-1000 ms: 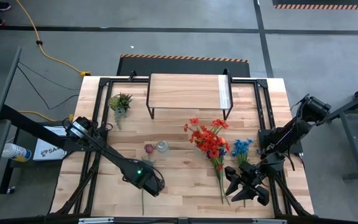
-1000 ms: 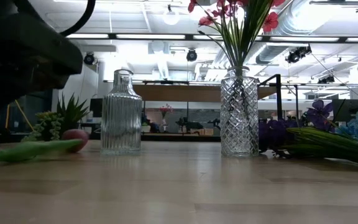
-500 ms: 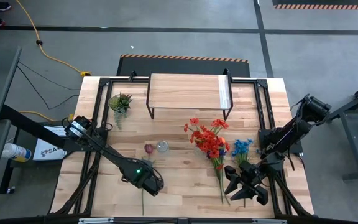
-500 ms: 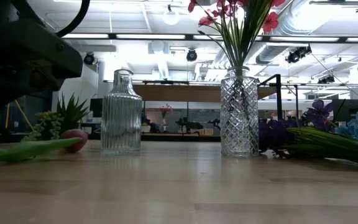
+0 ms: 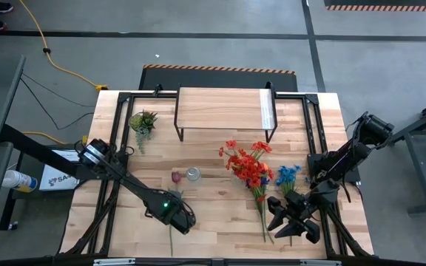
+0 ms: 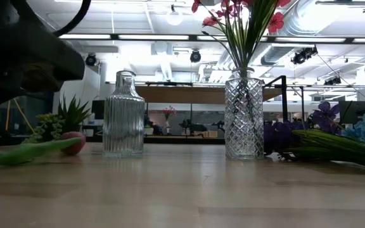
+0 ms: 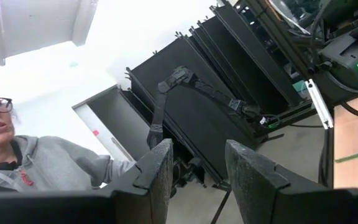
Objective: Pick and place flowers into a vace then onto a shelf
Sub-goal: Put the red tulip into the right transparent vase
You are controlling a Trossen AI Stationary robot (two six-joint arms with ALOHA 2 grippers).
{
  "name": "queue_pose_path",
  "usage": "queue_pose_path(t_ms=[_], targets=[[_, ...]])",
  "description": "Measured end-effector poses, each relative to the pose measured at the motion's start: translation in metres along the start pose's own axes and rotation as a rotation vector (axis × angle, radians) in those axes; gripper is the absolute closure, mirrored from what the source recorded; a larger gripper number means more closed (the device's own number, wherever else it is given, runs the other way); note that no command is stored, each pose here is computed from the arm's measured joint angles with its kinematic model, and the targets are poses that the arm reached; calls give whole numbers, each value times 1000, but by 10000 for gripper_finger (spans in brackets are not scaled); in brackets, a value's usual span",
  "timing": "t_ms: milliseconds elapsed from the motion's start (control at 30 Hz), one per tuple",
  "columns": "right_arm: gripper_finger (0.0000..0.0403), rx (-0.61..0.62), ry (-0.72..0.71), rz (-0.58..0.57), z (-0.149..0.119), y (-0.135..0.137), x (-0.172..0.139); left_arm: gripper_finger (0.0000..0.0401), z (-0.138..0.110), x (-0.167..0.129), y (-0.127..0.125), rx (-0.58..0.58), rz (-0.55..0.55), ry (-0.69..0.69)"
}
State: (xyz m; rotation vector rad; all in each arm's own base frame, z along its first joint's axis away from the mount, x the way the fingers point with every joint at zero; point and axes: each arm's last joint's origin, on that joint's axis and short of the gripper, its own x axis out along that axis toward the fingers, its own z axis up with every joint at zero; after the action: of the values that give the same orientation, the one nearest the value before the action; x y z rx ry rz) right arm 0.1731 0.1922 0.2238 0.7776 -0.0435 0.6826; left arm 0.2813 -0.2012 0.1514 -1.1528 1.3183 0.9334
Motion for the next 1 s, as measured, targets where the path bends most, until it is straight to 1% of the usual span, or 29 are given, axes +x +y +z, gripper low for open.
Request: queue_pose_path(t_ms=[67,300,400,500,633,767,1000], targets=[[263,2,-1,14,1,1,0,379,-5,-5,-7,7,-49,-5],[263,8,-2,57,2,3,0,379,-20,-31,-22,30,-150,-45],[263,8,2,73,3,4,0,379,-28,-45,-25,42,-159,-54],[263,10,1,84,3,5,0,379,-36,-64,-30,54,-189,-70],[263,12,2,99,4,6,0,379,-46,-94,-36,64,-254,-121],[263,8,-24,142,7,9,-1,379,-55,-124,-37,74,-309,-178],[263,2,-59,179,11,12,-1,379,-63,-163,-40,89,-469,-324]])
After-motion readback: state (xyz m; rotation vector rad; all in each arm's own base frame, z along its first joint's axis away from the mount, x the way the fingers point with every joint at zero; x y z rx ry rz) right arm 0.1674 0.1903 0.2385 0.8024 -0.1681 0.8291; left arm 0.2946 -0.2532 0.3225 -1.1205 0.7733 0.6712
